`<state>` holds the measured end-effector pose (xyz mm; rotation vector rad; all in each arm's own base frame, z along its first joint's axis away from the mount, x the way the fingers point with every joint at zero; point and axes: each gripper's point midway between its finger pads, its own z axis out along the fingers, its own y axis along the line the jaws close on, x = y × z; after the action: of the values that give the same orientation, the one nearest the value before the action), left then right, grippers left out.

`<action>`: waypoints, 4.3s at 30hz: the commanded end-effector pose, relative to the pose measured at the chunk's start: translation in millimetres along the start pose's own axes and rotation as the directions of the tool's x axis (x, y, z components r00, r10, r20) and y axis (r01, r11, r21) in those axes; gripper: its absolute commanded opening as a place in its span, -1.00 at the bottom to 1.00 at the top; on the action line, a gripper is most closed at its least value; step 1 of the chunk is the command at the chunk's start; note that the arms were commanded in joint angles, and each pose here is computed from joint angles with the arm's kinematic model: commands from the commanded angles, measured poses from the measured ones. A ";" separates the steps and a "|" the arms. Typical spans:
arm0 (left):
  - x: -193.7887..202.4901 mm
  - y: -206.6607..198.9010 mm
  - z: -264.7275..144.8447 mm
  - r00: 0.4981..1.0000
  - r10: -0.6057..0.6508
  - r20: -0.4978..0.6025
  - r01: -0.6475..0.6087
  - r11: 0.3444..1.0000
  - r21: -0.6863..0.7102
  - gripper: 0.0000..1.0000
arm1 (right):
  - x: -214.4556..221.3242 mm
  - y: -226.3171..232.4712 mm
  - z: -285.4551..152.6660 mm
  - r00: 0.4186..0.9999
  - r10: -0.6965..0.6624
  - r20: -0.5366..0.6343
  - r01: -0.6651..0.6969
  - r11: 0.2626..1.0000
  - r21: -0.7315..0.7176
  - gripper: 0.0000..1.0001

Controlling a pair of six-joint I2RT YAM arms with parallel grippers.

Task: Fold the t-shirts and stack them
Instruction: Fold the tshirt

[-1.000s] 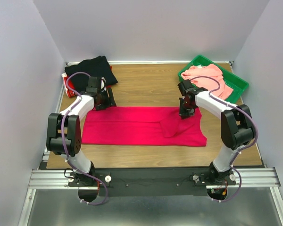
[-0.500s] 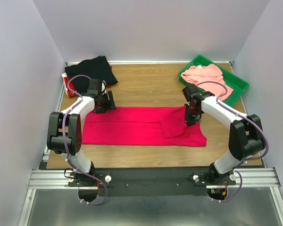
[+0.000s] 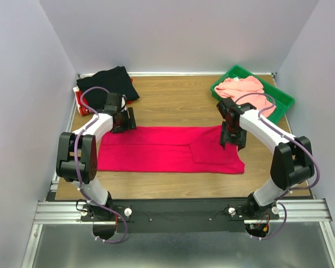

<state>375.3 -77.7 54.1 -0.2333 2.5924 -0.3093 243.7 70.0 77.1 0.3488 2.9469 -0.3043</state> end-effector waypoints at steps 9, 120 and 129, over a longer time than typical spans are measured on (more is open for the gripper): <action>-23.3 -64.0 -0.7 0.986 0.127 0.110 -0.146 0.972 0.182 0.49 | -97.7 50.8 9.0 0.984 0.054 0.172 -0.032 0.991 -0.129 0.26; 106.7 18.3 -16.4 0.990 -0.069 -0.124 0.063 0.996 -0.056 0.43 | -208.3 222.4 118.6 0.980 -0.076 0.183 0.161 0.848 -0.505 0.34; 84.3 4.8 -37.4 0.998 -0.036 -0.049 0.036 0.999 0.003 0.43 | -263.1 279.9 98.2 0.960 0.000 0.282 0.183 0.759 -0.625 0.51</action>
<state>287.3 -91.5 33.3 -0.2828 2.6410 -0.3753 598.6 259.9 40.8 0.0213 2.4273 0.6081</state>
